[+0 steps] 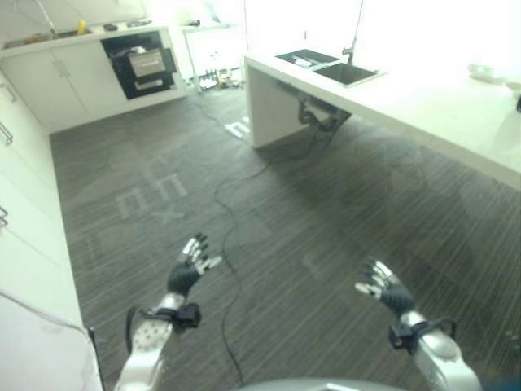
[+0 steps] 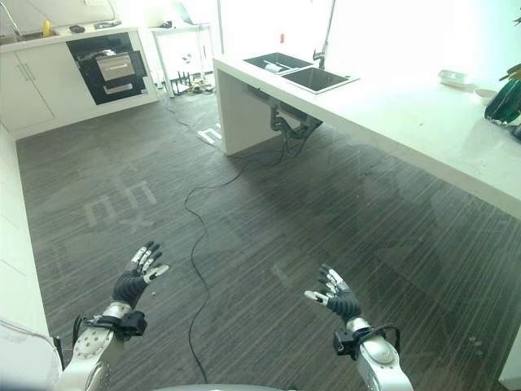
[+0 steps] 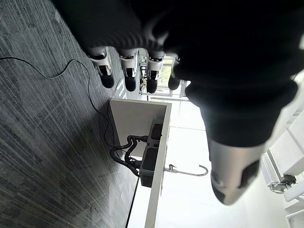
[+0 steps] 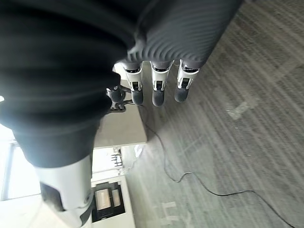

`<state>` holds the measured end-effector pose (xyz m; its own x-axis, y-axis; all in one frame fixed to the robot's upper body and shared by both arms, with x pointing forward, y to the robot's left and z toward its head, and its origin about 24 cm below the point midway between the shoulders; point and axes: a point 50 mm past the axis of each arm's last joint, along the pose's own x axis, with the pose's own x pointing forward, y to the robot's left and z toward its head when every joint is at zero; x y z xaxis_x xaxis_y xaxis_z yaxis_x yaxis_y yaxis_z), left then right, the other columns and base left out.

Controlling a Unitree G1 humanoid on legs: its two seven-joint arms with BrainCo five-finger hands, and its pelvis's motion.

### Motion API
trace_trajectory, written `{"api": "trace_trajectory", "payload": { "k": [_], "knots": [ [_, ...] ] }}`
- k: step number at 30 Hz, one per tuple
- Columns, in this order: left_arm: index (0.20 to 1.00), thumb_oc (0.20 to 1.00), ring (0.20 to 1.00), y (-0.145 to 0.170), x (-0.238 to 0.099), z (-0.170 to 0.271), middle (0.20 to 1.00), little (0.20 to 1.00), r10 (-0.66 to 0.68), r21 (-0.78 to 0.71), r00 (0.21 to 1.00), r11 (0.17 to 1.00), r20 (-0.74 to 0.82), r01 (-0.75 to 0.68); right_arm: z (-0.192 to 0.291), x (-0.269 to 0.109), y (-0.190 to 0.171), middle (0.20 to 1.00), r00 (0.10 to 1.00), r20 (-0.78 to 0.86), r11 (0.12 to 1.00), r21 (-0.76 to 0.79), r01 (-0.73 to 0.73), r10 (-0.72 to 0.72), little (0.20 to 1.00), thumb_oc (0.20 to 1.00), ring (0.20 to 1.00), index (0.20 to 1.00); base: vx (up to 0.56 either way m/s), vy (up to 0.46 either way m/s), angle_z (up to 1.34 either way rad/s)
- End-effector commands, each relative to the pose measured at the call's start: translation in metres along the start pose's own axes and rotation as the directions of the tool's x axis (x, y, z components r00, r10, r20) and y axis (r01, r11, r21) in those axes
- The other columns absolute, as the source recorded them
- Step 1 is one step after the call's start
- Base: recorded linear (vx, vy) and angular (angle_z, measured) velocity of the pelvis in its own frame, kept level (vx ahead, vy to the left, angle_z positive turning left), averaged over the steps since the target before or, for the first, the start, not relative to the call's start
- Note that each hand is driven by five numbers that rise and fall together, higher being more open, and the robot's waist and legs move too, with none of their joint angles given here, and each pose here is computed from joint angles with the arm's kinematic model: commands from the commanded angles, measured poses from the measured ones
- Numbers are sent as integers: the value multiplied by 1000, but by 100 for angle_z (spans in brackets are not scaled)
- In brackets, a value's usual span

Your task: Place the dishes in the dishwasher.

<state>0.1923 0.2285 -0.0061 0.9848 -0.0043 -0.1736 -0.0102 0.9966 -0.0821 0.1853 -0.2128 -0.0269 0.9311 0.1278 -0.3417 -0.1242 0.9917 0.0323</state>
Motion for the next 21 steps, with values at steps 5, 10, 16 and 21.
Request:
{"api": "trace_trajectory", "payload": {
  "k": [5,10,16,21],
  "knots": [
    [1000,1000,1000,-1,15,35,1000,1000,-61,-8,983,998,175,63,62,11,-3,1000,958,284,998,-51,-28,42,1000,1000,1000,1000,16,-83,0],
    [1000,1000,1000,4,10,37,1000,1000,-37,-33,982,998,186,44,69,7,-4,1000,953,297,996,-79,-39,61,1000,1000,1000,1000,31,-130,0],
    [1000,1000,1000,3,5,35,1000,1000,-38,-44,983,998,178,46,71,5,-10,1000,956,289,995,-101,-22,51,1000,1000,1000,1000,14,-54,0],
    [1000,1000,1000,0,7,35,1000,1000,-56,-40,981,997,187,64,73,5,-13,1000,954,299,995,-101,1,29,1000,1000,1000,1000,-11,26,2]
  ]
}}
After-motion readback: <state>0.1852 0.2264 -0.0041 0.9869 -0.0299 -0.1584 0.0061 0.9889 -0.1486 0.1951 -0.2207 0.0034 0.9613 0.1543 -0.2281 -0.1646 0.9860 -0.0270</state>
